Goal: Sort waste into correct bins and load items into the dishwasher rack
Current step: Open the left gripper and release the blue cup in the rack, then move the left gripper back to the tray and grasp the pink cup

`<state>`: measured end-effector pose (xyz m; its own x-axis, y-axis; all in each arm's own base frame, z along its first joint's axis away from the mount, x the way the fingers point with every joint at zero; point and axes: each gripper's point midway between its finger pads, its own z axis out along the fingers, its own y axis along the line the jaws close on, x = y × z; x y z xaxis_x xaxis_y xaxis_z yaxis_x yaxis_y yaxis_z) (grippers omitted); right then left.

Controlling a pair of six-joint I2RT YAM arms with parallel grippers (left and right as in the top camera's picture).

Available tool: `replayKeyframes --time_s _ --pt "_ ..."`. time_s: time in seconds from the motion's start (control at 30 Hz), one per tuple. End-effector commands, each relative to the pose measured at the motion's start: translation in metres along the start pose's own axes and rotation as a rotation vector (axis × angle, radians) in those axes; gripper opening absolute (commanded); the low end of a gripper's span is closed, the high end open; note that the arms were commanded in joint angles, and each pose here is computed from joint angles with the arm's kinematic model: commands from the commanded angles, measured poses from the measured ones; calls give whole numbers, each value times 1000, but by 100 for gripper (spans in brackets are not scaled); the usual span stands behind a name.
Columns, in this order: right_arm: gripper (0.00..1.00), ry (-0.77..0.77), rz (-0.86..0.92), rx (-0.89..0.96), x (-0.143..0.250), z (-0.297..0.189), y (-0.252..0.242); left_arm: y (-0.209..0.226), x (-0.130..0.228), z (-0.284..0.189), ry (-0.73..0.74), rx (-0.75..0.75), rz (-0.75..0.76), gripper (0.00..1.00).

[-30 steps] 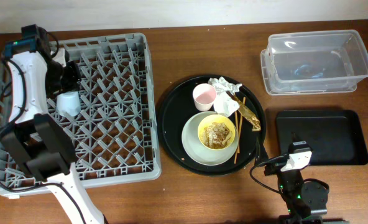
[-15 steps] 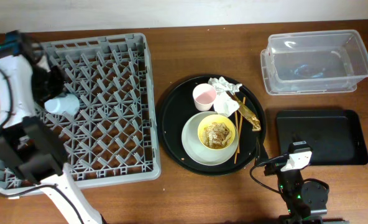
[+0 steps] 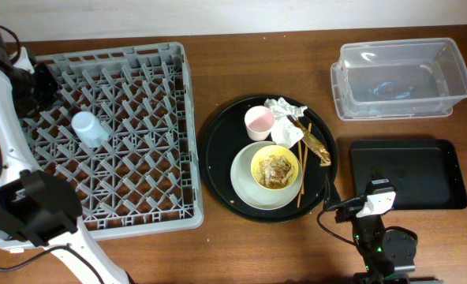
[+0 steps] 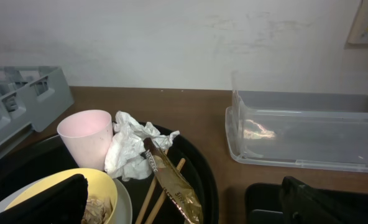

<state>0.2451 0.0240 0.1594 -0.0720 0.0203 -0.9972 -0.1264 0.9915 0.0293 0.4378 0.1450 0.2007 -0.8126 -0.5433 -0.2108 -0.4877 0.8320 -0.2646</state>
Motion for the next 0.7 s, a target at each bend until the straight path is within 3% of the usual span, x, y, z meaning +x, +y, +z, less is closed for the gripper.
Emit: replayKeyframes --time_s 0.0,0.07,0.2,0.23,0.3,0.33,0.47,0.6,0.67 --pt "99 3 0 4 2 0 0 -35 12 -12 22 125 58 0" --pt "99 3 0 3 2 0 0 -87 32 -15 71 323 228 0" --pt "99 3 0 4 2 0 0 -162 76 -10 142 438 445 0" --pt "99 3 0 4 2 0 0 -185 93 -8 158 455 529 8" --pt "98 3 0 4 2 0 0 -225 123 -3 174 474 666 43" --pt "99 3 0 4 2 0 0 -241 136 0 172 471 720 55" --pt "99 3 0 3 2 0 0 -307 188 18 99 399 969 57" --pt "99 3 0 4 2 0 0 -349 221 49 -22 238 1145 57" --pt "99 3 0 4 2 0 0 -361 242 66 -13 220 1197 56"
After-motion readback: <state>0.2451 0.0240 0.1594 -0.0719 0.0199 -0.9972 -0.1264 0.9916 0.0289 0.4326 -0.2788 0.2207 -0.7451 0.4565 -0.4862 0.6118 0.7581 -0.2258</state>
